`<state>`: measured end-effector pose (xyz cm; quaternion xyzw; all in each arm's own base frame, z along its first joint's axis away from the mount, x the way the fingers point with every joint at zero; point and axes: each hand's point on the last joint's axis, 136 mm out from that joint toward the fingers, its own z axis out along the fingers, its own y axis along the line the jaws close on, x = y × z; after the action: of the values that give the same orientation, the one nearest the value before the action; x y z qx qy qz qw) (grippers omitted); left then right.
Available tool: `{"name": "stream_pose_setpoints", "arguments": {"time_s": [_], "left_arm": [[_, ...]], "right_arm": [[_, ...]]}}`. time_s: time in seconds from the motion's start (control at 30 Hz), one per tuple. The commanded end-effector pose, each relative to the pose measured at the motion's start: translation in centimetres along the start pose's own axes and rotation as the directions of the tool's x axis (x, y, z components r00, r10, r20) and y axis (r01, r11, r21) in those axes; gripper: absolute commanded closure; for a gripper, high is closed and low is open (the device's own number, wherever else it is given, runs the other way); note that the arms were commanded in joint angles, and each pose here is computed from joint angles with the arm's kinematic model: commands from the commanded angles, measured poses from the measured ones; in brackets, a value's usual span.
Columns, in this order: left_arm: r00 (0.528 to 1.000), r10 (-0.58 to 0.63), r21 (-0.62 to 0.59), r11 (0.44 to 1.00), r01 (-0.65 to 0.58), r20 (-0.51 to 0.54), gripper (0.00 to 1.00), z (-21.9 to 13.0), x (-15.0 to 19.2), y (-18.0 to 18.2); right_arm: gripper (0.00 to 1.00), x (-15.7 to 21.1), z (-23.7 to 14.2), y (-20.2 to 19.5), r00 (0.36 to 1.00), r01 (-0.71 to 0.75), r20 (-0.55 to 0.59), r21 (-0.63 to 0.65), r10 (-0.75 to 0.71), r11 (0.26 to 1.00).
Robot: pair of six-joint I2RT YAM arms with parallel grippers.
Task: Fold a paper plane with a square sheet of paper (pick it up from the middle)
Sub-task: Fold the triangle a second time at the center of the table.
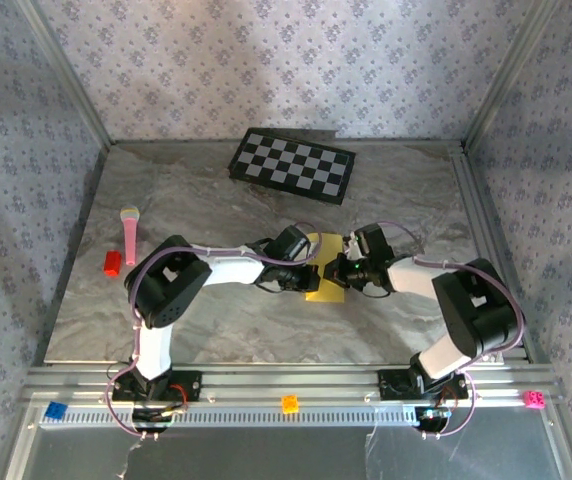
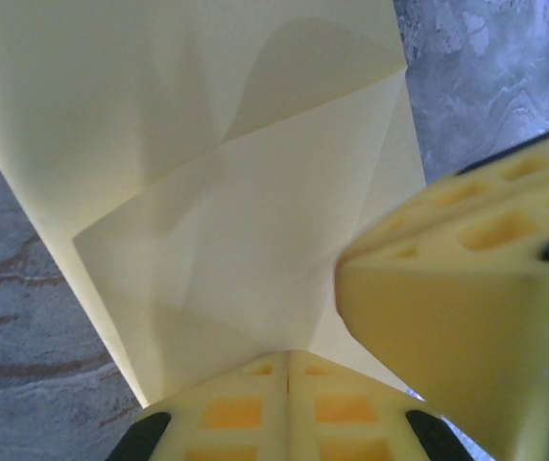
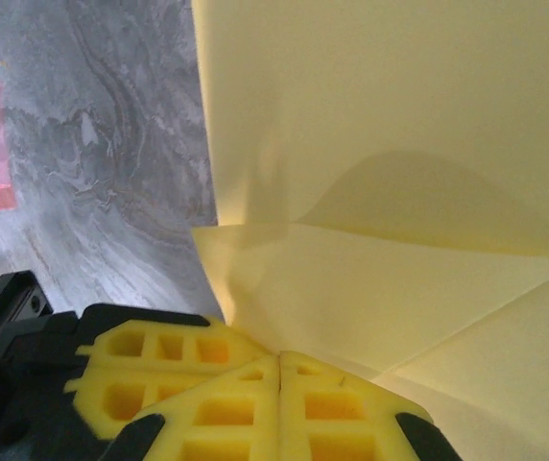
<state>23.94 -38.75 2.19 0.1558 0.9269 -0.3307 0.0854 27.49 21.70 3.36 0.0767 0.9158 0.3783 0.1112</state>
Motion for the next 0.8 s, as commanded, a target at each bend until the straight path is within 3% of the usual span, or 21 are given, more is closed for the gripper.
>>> {"name": "stream_pose_setpoints", "arguments": {"time_s": [0.0, 0.77], "left_arm": [[0.996, -0.031, -0.104, 0.994, 0.022, -0.088, 1.00, 0.6, 3.2, 2.8], [0.995, -0.036, -0.112, 0.993, 0.025, -0.091, 1.00, 0.5, 3.8, 3.3]], "right_arm": [[1.00, -0.2, 0.8, -0.9, 1.000, -0.029, -0.007, -0.001, 0.029, 1.000], [1.00, -4.3, -1.5, -7.1, 0.966, -0.234, 0.130, 0.063, 0.225, 0.970]]}}
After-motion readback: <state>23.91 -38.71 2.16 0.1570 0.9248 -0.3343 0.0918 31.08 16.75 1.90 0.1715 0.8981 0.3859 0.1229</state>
